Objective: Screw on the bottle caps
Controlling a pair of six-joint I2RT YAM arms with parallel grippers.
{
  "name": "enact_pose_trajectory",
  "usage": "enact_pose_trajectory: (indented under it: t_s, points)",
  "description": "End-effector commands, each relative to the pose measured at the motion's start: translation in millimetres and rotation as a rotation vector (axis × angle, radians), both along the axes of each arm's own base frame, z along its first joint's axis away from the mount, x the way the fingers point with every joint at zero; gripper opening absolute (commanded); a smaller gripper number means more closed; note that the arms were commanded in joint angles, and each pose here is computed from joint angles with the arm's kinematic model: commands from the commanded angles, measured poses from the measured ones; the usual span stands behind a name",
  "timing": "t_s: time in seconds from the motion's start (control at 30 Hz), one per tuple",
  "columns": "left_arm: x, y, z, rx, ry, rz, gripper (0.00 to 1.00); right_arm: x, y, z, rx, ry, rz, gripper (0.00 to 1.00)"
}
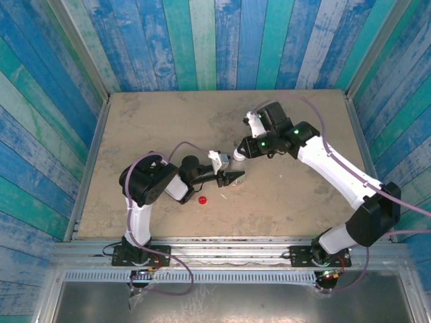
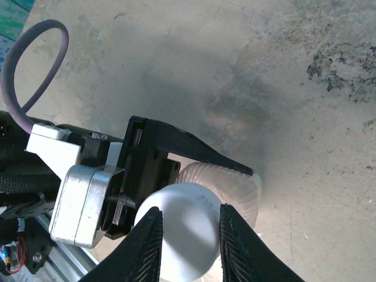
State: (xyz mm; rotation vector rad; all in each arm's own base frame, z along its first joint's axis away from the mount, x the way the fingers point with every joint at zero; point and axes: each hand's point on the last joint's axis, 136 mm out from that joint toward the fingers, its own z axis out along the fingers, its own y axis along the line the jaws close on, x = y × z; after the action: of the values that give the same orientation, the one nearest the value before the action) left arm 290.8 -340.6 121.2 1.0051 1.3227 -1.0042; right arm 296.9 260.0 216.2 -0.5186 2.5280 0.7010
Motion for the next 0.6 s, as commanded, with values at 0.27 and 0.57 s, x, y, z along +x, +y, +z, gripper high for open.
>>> enact_pose_trajectory:
  t_s: [0.27,0.57]
  points:
    - [-6,0,-42,0.090,0.145,-0.008,0.59,-31,-8,6,0.021,0.034,0.004,0.30]
    - [-18,-1,-38,0.115,0.134,-0.072,0.57,-23,-10,29,-0.143,-0.141,0.309,0.66]
